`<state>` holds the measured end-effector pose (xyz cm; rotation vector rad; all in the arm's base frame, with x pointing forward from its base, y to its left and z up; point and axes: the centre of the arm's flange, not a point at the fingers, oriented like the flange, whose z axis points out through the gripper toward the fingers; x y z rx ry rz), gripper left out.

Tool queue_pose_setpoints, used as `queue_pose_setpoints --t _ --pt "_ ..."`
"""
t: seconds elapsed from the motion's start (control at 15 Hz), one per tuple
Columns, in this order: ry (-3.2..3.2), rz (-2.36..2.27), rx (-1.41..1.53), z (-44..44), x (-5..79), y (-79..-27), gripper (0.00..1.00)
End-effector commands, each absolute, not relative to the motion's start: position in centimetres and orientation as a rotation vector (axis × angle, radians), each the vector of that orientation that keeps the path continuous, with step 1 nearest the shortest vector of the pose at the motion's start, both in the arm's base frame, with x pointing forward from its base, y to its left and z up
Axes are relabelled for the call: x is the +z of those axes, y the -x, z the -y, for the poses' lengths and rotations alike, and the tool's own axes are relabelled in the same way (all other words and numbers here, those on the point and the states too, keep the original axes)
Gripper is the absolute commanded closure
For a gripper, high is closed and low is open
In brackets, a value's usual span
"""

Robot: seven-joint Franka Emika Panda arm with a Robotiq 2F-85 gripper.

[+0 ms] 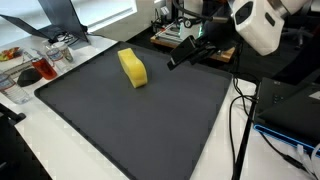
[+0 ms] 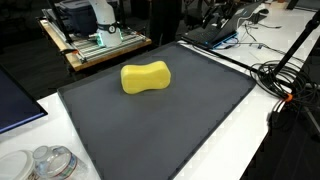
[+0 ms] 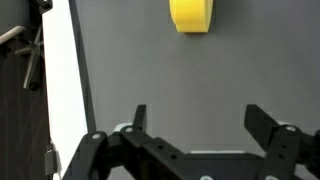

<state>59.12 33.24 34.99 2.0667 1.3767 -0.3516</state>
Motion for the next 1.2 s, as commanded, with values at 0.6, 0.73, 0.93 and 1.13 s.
queue_pose_setpoints --t 0.6,0.73,0.93,1.13 --pt "-2.14 -1.373 -0.071 -26.0 33.7 -47.2 0.0" --pt "-2.199 -1.344 -0.001 -24.1 32.8 -45.7 0.0" --pt "-2.302 -1.33 0.126 -21.6 31.1 -43.6 0.0" --pt "-2.366 -1.3 0.164 -18.6 29.4 -41.0 0.0"
